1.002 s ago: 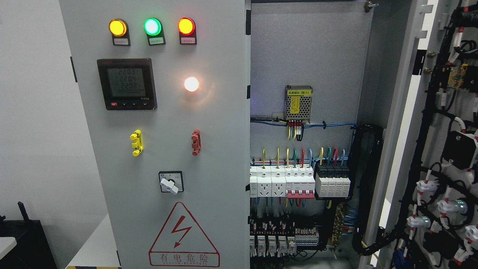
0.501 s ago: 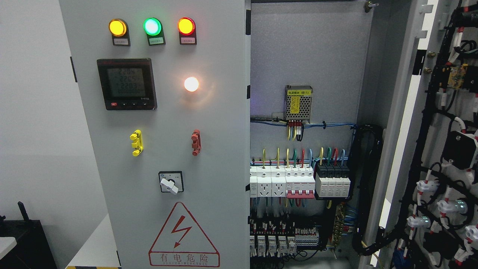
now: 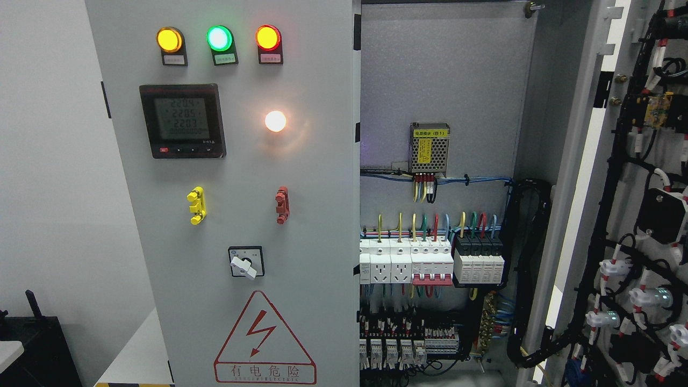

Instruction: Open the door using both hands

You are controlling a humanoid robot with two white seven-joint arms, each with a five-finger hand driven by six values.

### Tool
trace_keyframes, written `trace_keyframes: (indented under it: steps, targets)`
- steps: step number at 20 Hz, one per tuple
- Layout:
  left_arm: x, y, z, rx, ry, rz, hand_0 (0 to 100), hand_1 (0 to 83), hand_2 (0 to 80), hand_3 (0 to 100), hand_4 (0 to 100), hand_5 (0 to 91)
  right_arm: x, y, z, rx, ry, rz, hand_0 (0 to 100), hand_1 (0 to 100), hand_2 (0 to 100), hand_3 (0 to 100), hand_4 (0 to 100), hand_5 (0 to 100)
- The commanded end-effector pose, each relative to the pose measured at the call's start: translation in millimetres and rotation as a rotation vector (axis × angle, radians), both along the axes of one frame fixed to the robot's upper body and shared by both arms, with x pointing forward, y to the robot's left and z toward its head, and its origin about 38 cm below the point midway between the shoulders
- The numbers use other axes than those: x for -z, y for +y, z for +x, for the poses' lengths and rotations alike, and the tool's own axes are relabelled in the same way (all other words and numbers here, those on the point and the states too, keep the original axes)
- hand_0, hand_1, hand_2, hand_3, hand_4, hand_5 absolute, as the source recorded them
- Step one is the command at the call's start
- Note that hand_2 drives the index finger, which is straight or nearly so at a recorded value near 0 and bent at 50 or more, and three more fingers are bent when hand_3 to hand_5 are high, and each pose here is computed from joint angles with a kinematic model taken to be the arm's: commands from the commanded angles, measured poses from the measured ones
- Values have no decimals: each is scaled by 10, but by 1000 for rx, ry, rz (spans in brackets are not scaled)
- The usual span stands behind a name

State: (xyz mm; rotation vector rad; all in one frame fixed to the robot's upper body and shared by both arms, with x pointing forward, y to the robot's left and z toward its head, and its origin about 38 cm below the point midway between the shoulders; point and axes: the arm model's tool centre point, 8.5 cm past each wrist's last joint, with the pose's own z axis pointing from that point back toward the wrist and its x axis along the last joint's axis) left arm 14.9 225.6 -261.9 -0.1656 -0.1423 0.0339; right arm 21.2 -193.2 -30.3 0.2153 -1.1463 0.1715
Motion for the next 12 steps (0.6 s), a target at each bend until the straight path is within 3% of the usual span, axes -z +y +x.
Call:
trace_keyframes:
  steps: [1, 12]
  targets:
    - [3, 1, -178, 10, 24, 3, 0, 0, 0, 0, 33, 0, -153, 202, 428, -52, -130, 54, 0, 0, 0, 0, 0, 0]
    - [3, 1, -168, 11, 22, 3, 0, 0, 0, 0, 32, 0, -382, 213, 1076, -50, -324, 62, 0, 0, 0, 0, 0, 0]
